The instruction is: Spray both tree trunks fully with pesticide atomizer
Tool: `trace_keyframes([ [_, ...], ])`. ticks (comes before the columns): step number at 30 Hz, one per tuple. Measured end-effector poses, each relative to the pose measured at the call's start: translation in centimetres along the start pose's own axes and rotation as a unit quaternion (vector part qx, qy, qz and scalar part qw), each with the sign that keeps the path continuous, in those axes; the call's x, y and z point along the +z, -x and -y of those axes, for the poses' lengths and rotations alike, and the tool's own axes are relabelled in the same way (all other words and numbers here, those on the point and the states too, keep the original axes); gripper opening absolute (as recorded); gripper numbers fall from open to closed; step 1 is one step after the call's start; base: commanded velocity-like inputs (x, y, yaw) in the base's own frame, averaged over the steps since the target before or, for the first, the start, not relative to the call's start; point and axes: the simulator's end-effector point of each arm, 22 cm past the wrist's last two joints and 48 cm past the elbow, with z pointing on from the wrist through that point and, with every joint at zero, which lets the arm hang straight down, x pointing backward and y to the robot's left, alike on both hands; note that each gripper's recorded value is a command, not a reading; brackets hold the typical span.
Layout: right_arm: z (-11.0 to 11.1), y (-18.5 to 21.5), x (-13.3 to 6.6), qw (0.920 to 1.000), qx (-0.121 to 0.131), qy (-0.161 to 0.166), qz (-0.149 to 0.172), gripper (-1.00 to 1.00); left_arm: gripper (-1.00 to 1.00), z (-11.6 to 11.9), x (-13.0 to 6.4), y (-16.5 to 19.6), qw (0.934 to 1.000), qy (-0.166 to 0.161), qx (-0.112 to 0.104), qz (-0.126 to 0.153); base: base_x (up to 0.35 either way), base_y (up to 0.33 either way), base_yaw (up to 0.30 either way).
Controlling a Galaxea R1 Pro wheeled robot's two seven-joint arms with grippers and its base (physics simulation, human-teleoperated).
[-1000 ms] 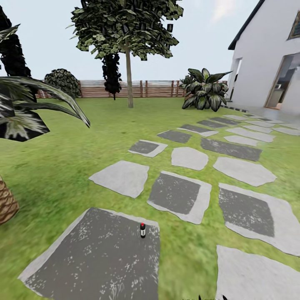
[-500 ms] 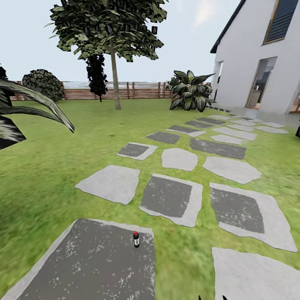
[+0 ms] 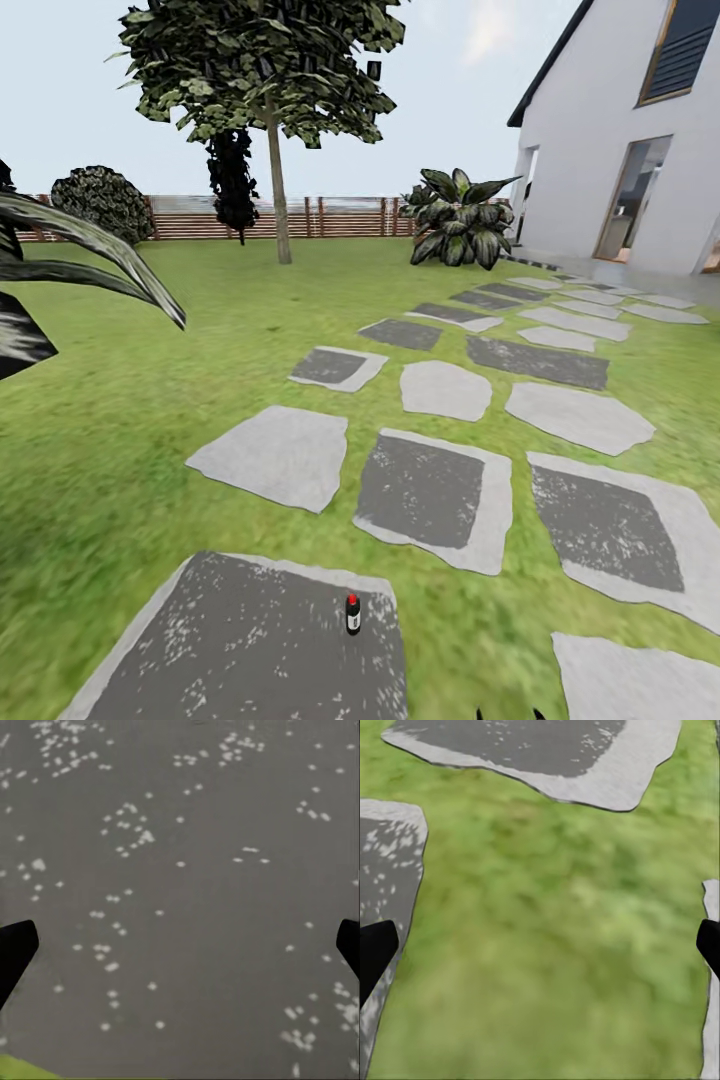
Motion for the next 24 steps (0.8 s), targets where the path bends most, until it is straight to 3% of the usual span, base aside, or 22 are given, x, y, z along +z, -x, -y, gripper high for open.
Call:
trace_keyframes([
  [8,0.04,0.06,0.02,1.0,0.0,0.0,0.001,1.0,1.0,0.0,0.0,0.03,1.0,0.0,0.0,0.0,0.212,0.171,-0.08],
  [24,0.08,0.49,0.05,1.0,0.001,-0.001,0.006,1.0,1.0,0.01,-0.05,0.54,1.0,0.0,-0.002,0.006,0.011,0.007,-0.234],
])
